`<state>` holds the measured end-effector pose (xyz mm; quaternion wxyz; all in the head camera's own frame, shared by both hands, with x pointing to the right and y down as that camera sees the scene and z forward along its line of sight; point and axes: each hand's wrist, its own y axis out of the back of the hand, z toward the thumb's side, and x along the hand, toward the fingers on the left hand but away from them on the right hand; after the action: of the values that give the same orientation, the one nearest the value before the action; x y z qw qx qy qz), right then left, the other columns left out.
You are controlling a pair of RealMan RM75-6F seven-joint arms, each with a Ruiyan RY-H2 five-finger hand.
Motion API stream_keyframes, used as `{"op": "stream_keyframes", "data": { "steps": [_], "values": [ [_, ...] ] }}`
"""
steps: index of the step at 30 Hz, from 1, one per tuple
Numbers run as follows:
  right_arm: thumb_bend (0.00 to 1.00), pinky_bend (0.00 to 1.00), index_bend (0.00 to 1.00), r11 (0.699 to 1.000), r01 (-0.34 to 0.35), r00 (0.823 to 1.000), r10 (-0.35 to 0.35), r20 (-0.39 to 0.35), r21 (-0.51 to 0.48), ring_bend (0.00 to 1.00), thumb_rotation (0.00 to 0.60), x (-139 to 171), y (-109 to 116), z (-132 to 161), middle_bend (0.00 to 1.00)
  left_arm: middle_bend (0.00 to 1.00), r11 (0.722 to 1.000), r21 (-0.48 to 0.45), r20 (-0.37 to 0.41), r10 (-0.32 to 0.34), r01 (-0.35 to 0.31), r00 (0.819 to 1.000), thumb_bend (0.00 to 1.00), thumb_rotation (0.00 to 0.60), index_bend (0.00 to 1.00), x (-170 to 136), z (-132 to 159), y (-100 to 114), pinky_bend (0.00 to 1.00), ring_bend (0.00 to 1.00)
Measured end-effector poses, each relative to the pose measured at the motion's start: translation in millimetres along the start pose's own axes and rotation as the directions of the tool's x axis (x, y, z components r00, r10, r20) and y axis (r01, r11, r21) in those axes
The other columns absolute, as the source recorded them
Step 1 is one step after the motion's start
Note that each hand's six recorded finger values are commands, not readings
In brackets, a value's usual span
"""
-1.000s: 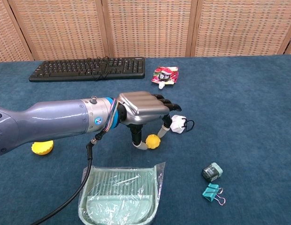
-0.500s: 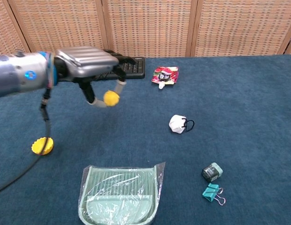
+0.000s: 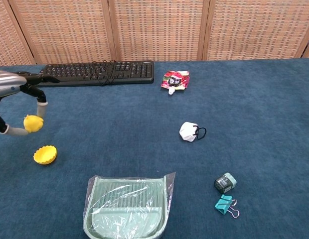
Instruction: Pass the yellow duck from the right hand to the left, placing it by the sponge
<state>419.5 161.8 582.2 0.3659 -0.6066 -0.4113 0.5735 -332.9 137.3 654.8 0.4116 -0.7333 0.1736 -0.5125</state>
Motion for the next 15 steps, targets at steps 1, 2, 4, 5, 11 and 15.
{"op": "stream_keyframes", "data": {
  "steps": [1, 2, 4, 5, 11, 15],
  "values": [
    [0.0, 0.0, 0.01, 1.0, -0.003, 1.0, 0.003, -0.005, 0.003, 0.0, 0.6, 0, -1, 2, 0.0, 0.0, 1.0, -0.012, -0.007, -0.012, 0.012, 1.0, 0.32, 0.6, 0.59, -2, -4, -6, 0.0, 0.0],
    [0.0, 0.0, 0.01, 1.0, -0.004, 1.0, 0.004, -0.007, 0.005, 0.0, 0.6, 0, -2, 2, 0.0, 0.0, 1.0, -0.015, -0.01, -0.019, 0.019, 1.0, 0.32, 0.6, 0.59, -4, -7, -10, 0.0, 0.0],
    [0.0, 0.0, 0.01, 1.0, -0.004, 1.0, 0.004, -0.008, 0.004, 0.0, 0.6, 1, -2, 3, 0.0, 0.0, 1.0, -0.01, -0.007, -0.026, 0.026, 1.0, 0.32, 0.6, 0.59, -5, -9, -18, 0.0, 0.0],
    [0.0, 0.0, 0.01, 1.0, -0.002, 1.0, 0.002, -0.007, 0.003, 0.0, 0.6, 1, -1, 2, 0.0, 0.0, 1.0, -0.006, -0.002, -0.027, 0.027, 1.0, 0.32, 0.6, 0.59, -4, -7, -21, 0.0, 0.0],
    [0.0, 0.0, 0.01, 1.0, 0.008, 1.0, -0.008, 0.0, -0.009, 0.0, 0.6, 1, 3, -1, 0.0, 0.0, 0.999, 0.01, 0.015, -0.045, 0.045, 0.999, 0.32, 0.6, 0.59, -2, 3, -34, 0.0, 0.0],
    [0.0, 0.0, 0.01, 1.0, 0.009, 1.0, -0.009, -0.003, -0.014, 0.0, 0.6, 1, 4, -2, 0.0, 0.0, 0.998, 0.01, 0.014, -0.059, 0.059, 0.998, 0.32, 0.6, 0.59, 1, 6, -38, 0.0, 0.0]
  ]
}}
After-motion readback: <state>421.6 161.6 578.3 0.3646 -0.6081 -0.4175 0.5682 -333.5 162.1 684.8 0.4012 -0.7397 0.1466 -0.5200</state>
